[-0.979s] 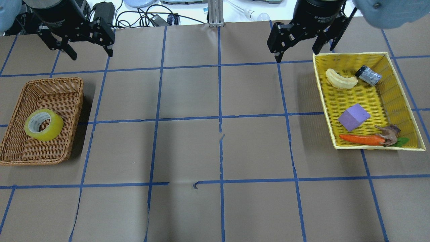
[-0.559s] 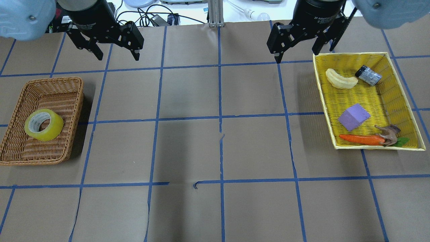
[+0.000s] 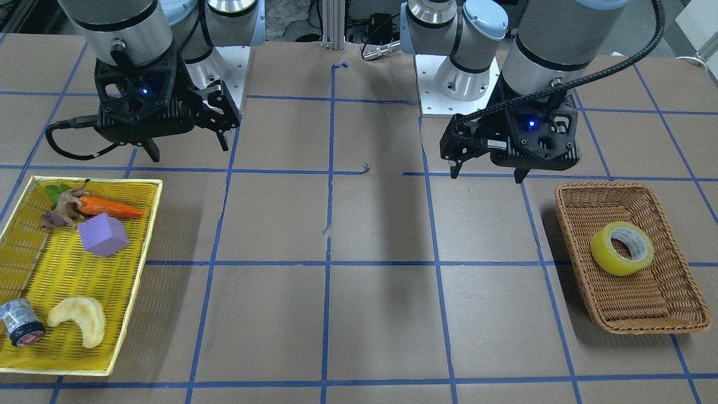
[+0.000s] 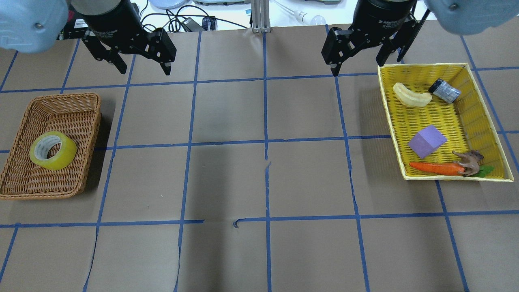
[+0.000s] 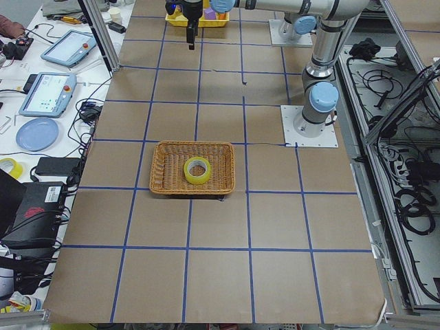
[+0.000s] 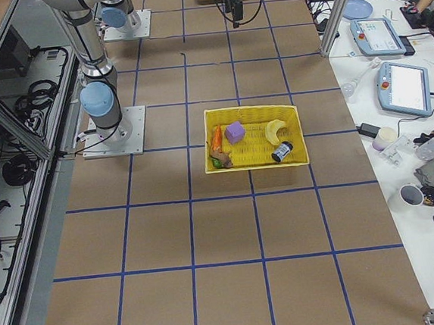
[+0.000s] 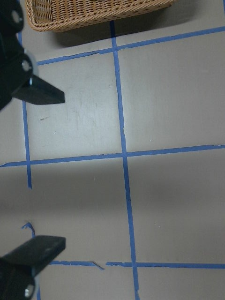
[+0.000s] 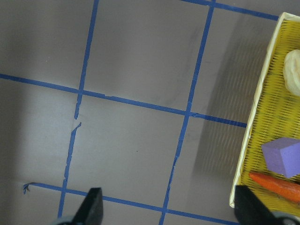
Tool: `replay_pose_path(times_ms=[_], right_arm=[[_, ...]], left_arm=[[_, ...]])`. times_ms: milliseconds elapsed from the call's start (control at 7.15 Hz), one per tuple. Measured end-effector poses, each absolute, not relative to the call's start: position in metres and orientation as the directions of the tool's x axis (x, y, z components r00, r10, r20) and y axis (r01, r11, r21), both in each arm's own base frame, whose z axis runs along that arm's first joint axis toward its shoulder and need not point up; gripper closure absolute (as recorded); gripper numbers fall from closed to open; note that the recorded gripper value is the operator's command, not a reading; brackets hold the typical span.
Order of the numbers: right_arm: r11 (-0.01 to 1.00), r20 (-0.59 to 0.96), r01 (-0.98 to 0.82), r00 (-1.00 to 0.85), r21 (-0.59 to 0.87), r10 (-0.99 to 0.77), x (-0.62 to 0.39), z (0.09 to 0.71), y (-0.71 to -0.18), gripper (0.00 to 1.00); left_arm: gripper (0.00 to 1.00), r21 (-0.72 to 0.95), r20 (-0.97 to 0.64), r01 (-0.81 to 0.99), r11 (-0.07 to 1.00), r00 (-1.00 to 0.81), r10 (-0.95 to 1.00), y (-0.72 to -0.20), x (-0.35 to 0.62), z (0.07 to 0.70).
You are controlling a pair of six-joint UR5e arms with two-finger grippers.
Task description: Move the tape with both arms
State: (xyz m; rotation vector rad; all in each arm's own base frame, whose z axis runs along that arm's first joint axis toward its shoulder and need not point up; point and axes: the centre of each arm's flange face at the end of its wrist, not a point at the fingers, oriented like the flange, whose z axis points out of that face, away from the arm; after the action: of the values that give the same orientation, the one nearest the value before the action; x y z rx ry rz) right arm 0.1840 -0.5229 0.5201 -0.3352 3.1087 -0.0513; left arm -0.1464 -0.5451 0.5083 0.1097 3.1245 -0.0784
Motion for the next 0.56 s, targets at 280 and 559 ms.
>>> replay_pose_path(times_ms=[280, 559], right_arm=[[0.976, -0.01, -0.213, -0.977, -0.034, -0.213, 0.184, 0.52, -0.523, 0.0], [0.976, -0.009, -0.213, -0.977, -0.034, -0.213, 0.184, 0.52, -0.523, 0.0]], left_arm=[[0.0, -0.052, -0.013, 0.051, 0.997, -0.999, 0.05, -0.546, -0.132, 0.511], [0.0, -0.049, -0.003, 0.037, 0.998, -0.999, 0.037, -0.542, -0.121, 0.511]])
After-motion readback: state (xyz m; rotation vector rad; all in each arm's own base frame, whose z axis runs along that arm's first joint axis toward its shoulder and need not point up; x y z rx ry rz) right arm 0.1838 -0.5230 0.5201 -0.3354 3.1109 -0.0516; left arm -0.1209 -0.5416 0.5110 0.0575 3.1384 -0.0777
